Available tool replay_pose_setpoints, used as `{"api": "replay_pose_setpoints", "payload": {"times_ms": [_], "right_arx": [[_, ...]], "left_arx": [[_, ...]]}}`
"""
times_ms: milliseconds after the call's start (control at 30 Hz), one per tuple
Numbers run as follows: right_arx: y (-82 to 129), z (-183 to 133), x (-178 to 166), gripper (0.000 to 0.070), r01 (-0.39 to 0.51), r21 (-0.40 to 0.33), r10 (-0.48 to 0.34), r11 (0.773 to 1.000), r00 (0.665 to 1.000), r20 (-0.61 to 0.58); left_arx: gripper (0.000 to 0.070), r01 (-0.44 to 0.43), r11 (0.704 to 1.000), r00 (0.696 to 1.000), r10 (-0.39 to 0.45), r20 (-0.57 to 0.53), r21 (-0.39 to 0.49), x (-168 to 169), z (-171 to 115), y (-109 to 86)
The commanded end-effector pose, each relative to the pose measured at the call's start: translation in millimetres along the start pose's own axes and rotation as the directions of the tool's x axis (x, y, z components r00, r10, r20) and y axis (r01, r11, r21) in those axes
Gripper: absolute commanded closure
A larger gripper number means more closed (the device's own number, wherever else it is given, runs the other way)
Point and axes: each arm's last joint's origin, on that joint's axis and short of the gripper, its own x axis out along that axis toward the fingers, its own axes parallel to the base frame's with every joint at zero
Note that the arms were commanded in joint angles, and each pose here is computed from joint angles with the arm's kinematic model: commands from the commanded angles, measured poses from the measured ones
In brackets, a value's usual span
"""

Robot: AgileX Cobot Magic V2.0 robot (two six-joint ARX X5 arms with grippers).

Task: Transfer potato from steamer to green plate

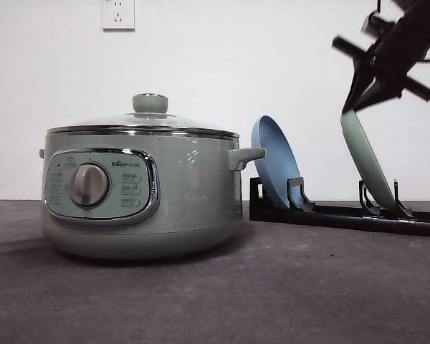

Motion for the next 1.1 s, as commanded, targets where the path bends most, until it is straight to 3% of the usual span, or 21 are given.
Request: {"api": "replay_pose_setpoints", "payload": {"times_ms": [0, 167, 467, 600, 767, 1067], "right_arx": [[22, 16, -26, 0.0696, -0.079, -0.049, 0.083, 0.996, 0.993, 0.079], [49, 14, -69, 0.0696, -0.205, -0.095, 0.212, 0.974, 0.975, 0.073], [87, -18, -147, 0.0696, -0.212, -0.293, 0.228, 0.932, 0.973, 0.024], [103, -40, -176, 0.0696, -0.174, -0.381, 0.188, 0.908, 0.982, 0.000], [123, -73, -205, 0.0696, -0.074, -0.487, 0.075, 0.870, 0.997, -0.018], [134, -137, -229, 0.0696, -0.084, -0.580, -0.004, 0.810, 0.989, -0.149]], "left_arx": [[0.0000, 0.013, 1.000, 1.000, -0.013, 0.022, 0.019, -2, 7, -3.1], [0.0000, 0.013, 1.000, 1.000, -0.013, 0.022, 0.018, -2, 7, -3.1], [0.0000, 0.013, 1.000, 1.000, -0.013, 0.022, 0.018, -2, 7, -3.1], [0.0000, 0.013, 1.000, 1.000, -0.013, 0.022, 0.018, -2, 7, -3.1], [0.0000, 0.013, 1.000, 1.000, -0.013, 0.022, 0.018, -2, 7, -3.1], [0.0000, 0.013, 1.000, 1.000, -0.013, 0.022, 0.019, -2, 7, -3.1]]}}
